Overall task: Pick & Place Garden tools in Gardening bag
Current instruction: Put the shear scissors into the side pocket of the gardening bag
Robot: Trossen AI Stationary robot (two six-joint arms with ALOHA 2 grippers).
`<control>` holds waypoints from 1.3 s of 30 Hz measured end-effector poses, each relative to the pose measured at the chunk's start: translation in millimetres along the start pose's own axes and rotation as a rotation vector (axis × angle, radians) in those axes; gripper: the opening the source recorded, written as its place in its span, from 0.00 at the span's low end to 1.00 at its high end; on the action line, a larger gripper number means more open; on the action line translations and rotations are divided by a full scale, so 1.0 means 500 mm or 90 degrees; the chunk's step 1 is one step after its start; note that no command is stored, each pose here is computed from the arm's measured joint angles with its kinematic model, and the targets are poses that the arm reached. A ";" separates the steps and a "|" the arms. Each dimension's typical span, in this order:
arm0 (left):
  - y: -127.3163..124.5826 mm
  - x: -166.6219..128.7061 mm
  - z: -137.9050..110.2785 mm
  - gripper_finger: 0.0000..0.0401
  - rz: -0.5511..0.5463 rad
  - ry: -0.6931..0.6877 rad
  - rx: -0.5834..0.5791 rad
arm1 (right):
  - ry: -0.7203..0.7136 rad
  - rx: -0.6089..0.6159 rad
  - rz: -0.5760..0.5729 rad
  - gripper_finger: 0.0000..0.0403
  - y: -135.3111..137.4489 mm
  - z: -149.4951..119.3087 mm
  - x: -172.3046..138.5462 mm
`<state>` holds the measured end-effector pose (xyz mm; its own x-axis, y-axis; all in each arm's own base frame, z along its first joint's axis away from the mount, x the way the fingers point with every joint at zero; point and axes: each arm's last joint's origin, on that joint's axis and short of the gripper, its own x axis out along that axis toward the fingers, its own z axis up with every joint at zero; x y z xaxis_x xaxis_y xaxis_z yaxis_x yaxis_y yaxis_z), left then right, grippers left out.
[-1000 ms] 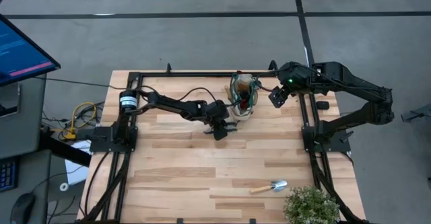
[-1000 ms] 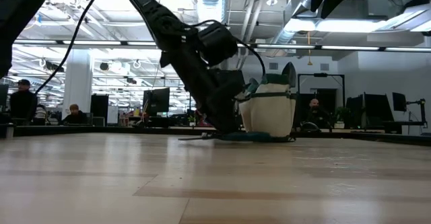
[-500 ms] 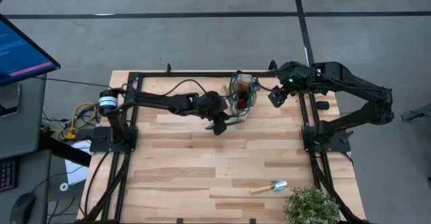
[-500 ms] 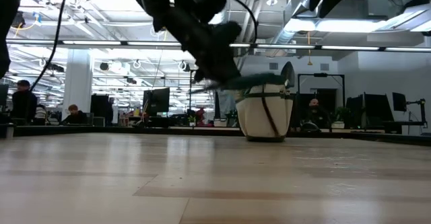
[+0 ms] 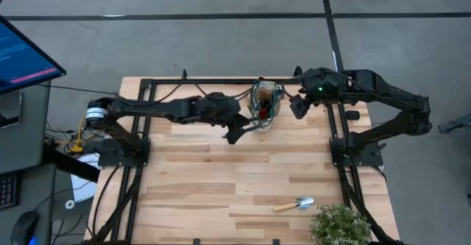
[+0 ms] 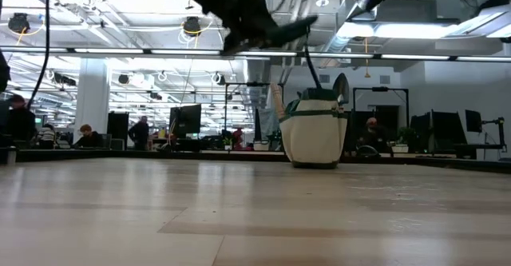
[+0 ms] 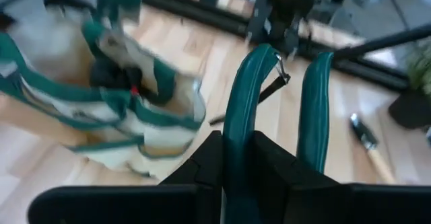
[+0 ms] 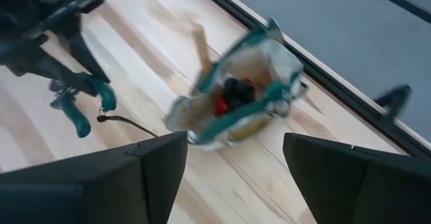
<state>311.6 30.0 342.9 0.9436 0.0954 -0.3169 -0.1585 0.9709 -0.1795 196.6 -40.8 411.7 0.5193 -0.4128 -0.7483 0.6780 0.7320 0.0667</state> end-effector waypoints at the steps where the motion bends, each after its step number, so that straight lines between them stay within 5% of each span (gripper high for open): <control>1: -0.003 -0.011 0.007 0.12 0.001 -0.013 0.001 | -0.010 -0.003 0.010 0.59 0.005 0.001 -0.002; 9: -0.016 -0.118 0.069 0.12 -0.030 -0.145 -0.011 | -0.113 -0.083 0.108 0.59 0.057 0.011 -0.025; 20: -0.043 -0.268 0.141 0.12 -0.237 -0.356 0.021 | -0.411 -0.271 0.254 0.59 0.142 0.049 -0.096; 28: -0.054 -0.284 0.153 0.12 -0.365 -0.376 -0.005 | -0.570 -0.323 0.367 0.59 0.185 0.094 -0.097; 39: -0.059 -0.258 0.158 0.12 -0.431 -0.376 -0.025 | -0.623 -0.351 0.491 0.59 0.243 0.116 -0.050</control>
<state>217.7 6.3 462.6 0.8328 -0.3864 0.3964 0.4859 0.8533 -0.1891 296.1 26.9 476.7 0.9776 0.1526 0.1447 -0.1238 0.9738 -0.1906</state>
